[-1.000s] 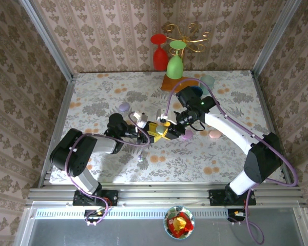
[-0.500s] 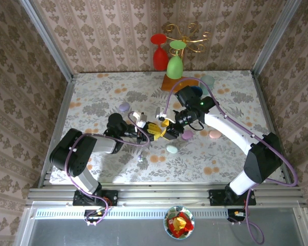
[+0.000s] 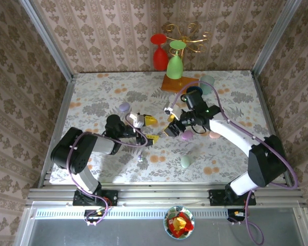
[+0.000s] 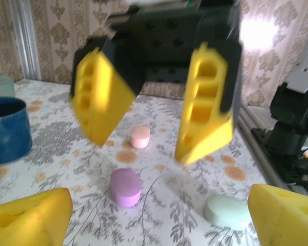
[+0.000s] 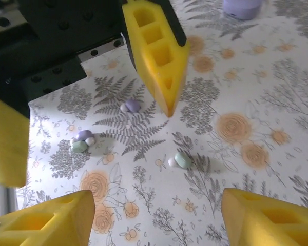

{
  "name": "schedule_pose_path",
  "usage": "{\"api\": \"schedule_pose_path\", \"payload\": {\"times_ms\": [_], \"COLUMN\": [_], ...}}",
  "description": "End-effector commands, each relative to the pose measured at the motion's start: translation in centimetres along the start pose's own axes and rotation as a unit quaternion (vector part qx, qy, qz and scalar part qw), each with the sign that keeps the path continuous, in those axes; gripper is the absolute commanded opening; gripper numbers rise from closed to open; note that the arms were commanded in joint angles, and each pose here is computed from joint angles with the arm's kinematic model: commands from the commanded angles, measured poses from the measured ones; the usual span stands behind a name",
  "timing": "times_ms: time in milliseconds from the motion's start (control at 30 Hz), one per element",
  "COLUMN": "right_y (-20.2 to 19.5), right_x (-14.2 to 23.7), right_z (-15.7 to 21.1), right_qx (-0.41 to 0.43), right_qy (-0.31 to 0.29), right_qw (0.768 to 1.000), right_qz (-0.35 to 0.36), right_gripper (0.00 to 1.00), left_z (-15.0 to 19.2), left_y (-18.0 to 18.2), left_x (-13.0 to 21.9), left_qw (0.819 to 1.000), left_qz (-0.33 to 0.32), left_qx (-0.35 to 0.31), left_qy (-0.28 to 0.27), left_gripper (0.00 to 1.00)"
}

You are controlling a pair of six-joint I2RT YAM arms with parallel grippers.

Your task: Insert the wireless bluetooth earbuds into the charging case

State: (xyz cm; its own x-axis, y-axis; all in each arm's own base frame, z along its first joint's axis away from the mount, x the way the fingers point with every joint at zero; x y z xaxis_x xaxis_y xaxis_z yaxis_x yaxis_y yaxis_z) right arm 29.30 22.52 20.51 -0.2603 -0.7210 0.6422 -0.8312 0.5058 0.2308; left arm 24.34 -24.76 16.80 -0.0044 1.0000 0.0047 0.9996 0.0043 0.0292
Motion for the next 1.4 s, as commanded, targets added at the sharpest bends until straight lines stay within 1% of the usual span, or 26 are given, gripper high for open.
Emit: {"api": "schedule_pose_path", "payload": {"times_ms": [0, 67, 100, 133, 167, 233, 300, 333, 400, 467, 567, 667, 767, 833, 867, 933, 1000, 1100, 1167, 1200, 1267, 1367], "right_y": [-0.1, 0.6, 0.9, 0.9, 0.5, -0.3, -1.2, -1.2, -1.3, -1.4, -1.3, -0.6, 0.2, 0.5, 0.8, 1.3, 1.9, 2.5, 2.7, 2.7, 2.6, 2.5], "right_x": [3.2, 4.1, 4.6, 5.0, 5.5, 6.7, 8.3, 8.7, 9.8, 10.6, 10.7, 9.4, 7.8, 6.8, 6.1, 4.7, 3.3, 1.3, -0.1, -0.6, -1.4, -2.2], "right_z": [-2.0, -0.9, -0.2, 0.4, 1.2, 3.5, 5.9, 7.2, 9.7, 11.5, 13.6, 14.9, 16.0, 16.8, 17.0, 17.0, 16.6, 16.3, 15.7, 15.5, 15.8, 16.5], "right_qx": [-0.050, -0.069, -0.092, -0.121, -0.163, -0.244, -0.338, -0.365, -0.415, -0.433, -0.491, -0.535, -0.556, -0.583, -0.595, -0.603, -0.598, -0.609, -0.611, -0.606, -0.598, -0.596], "right_qy": [-0.085, -0.090, -0.095, -0.099, -0.097, -0.075, -0.046, -0.024, 0.004, 0.005, 0.001, 0.019, 0.043, 0.051, 0.054, 0.058, 0.064, 0.081, 0.084, 0.086, 0.109, 0.132], "right_qw": [0.993, 0.991, 0.988, 0.983, 0.974, 0.945, 0.895, 0.878, 0.835, 0.811, 0.782, 0.766, 0.753, 0.731, 0.725, 0.722, 0.725, 0.718, 0.722, 0.724, 0.721, 0.716], "right_qz": [0.063, 0.073, 0.077, 0.093, 0.127, 0.205, 0.286, 0.308, 0.362, 0.393, 0.383, 0.356, 0.349, 0.351, 0.343, 0.335, 0.336, 0.327, 0.314, 0.318, 0.331, 0.338], "right_gripper": [0.69, 0.70, 0.71, 0.71, 0.71, 0.70, 0.70, 0.70, 0.71, 0.71, 0.72, 0.73, 0.73, 0.73, 0.73, 0.72, 0.73, 0.73, 0.73, 0.73, 0.72, 0.68], "left_z": [1.3, 1.9, 2.1, 2.2, 2.3, 2.0, 1.9, 1.9, 2.0, 2.3, 2.7, 2.8, 3.0, 3.1, 3.2, 3.2, 3.4, 3.9, 4.3, 4.4, 4.6, 4.6], "left_y": [0.8, 1.3, 1.6, 1.9, 2.1, 2.4, 2.8, 3.0, 3.1, 2.5, 0.5, -0.8, -2.1, -2.8, -3.1, -3.7, -4.2, -4.8, -4.9, -4.9, -5.1, -5.4], "left_x": [0.4, 0.4, 0.4, 0.4, 0.4, 0.6, 0.9, 1.0, 0.9, 0.3, -1.5, -2.0, -2.2, -2.1, -1.9, -1.7, -1.5, -0.9, -0.5, -0.3, -0.1, -0.1], "left_qw": [0.999, 0.999, 0.998, 0.997, 0.997, 0.995, 0.991, 0.989, 0.982, 0.973, 0.965, 0.949, 0.937, 0.928, 0.924, 0.922, 0.918, 0.911, 0.906, 0.904, 0.903, 0.904], "left_qz": [-0.030, -0.049, -0.058, -0.067, -0.074, -0.092, -0.125, -0.145, -0.187, -0.228, -0.251, -0.296, -0.321, -0.340, -0.349, -0.354, -0.360, -0.366, -0.375, -0.378, -0.377, -0.375], "left_qx": [-0.020, -0.016, -0.013, -0.013, -0.017, -0.026, -0.032, -0.029, -0.015, -0.003, -0.002, 0.003, -0.021, -0.038, -0.044, -0.047, -0.058, -0.077, -0.078, -0.078, -0.078, -0.072], "left_qy": [0.010, 0.016, 0.019, 0.020, 0.021, 0.021, 0.025, 0.027, 0.032, 0.043, 0.076, 0.109, 0.135, 0.146, 0.150, 0.151, 0.158, 0.173, 0.182, 0.185, 0.188, 0.192], "left_gripper": [0.94, 0.96, 0.97, 0.97, 0.97, 0.98, 0.99, 1.00, 1.00, 1.00, 1.00, 1.00, 1.00, 1.00, 1.00, 1.00, 1.00, 1.00, 1.00, 1.00, 1.00, 1.00]}}
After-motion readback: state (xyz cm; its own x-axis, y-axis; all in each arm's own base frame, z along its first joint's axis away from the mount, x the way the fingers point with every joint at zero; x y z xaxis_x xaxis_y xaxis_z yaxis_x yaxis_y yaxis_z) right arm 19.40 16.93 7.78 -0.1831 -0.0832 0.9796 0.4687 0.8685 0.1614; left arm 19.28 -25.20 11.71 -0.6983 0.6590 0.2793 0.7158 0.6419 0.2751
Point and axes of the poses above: each hand's point on the last joint's axis, 136 mm out from that joint toward the fingers, its own x axis back along the fingers, its own y axis along the line the jaws close on, z = x × y, the point moved 5 cm from there along x, back along the fingers, and after that the axes turned 7 degrees about -x, right-handed, at the moved point
